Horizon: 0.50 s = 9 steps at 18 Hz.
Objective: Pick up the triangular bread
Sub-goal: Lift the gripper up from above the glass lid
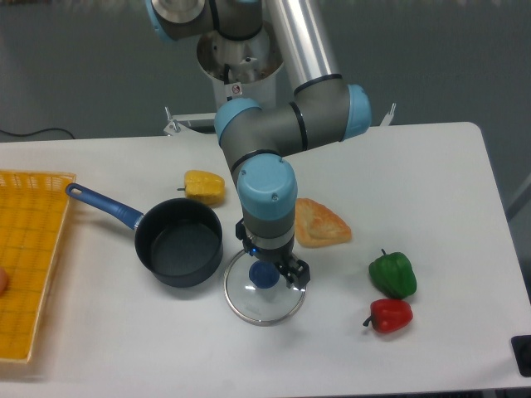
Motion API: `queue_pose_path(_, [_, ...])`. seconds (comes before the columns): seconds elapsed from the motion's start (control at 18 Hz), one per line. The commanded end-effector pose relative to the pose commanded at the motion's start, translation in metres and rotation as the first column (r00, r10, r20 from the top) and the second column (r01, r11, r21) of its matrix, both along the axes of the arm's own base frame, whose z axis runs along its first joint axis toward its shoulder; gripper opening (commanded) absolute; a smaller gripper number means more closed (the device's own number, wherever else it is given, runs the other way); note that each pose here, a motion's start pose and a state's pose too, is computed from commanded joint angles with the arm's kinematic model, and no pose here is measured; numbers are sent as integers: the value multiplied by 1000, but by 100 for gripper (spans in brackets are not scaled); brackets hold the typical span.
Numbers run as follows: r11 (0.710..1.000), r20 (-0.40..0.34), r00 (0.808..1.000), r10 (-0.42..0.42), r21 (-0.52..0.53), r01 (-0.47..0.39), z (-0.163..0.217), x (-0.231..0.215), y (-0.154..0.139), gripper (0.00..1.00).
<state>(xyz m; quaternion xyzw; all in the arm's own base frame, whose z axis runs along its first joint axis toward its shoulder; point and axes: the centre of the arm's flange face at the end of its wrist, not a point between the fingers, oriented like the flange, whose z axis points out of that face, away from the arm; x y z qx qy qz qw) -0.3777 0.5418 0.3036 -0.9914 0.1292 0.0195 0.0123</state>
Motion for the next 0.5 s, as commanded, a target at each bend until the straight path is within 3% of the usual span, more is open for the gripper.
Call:
queue_pose_path(0.39, [999,12,1000,-15,-34,15,-16,11,-9,100])
queue_pose_path(0.5, [998,-19,1000,-16,-64,14,-19,11,-16,100])
